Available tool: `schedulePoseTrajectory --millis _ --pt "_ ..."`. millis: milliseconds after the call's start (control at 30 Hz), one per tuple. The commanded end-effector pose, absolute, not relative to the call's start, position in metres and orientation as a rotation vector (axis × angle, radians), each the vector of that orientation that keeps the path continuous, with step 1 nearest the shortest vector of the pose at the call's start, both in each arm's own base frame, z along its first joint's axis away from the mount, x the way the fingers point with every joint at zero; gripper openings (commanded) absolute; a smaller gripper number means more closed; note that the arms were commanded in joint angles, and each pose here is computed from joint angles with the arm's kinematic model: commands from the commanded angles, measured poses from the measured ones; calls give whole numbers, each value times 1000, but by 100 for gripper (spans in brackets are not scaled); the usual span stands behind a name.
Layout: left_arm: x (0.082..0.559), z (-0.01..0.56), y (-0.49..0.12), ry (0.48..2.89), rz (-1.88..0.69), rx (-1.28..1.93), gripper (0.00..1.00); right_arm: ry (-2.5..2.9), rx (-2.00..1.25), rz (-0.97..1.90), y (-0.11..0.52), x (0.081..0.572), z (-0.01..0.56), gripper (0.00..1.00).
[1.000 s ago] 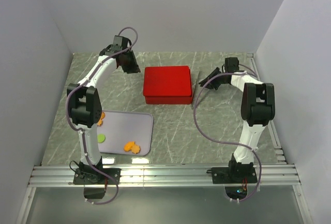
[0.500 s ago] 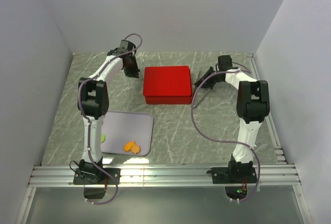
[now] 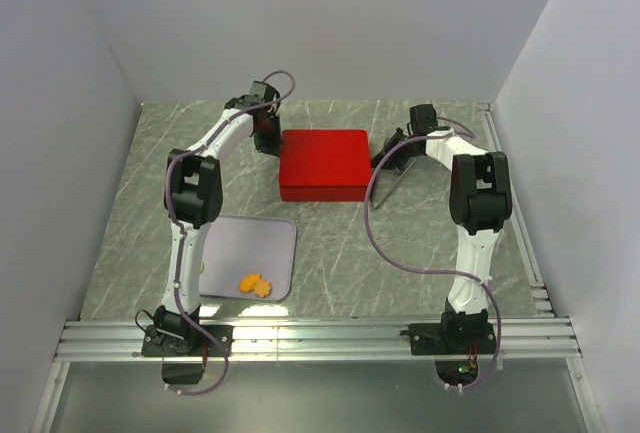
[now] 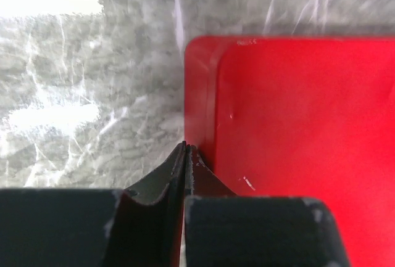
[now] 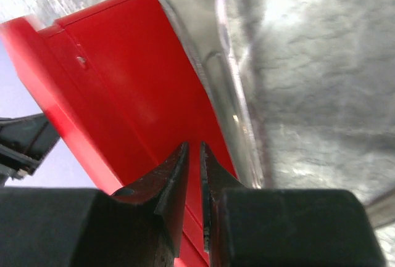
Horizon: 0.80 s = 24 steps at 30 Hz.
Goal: Pack the cookies
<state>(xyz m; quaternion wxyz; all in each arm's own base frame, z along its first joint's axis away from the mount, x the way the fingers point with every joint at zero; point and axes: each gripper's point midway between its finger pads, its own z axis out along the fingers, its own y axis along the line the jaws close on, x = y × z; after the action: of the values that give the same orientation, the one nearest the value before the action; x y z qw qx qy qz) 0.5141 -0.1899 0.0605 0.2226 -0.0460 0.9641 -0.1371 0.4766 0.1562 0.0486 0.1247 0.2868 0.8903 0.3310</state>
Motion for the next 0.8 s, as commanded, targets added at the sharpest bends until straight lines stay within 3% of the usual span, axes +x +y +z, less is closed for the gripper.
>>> schedulePoseTrajectory --millis 0,233,767 --pt "507 73 -205 2659 -402 -31 6 2578 803 1004 177 484 58 20" --pt "488 62 -208 2708 -389 7 5 2581 793 1018 187 480 59 19" --pt "456 94 -208 2685 -313 36 1 2563 786 1009 188 462 79 15"
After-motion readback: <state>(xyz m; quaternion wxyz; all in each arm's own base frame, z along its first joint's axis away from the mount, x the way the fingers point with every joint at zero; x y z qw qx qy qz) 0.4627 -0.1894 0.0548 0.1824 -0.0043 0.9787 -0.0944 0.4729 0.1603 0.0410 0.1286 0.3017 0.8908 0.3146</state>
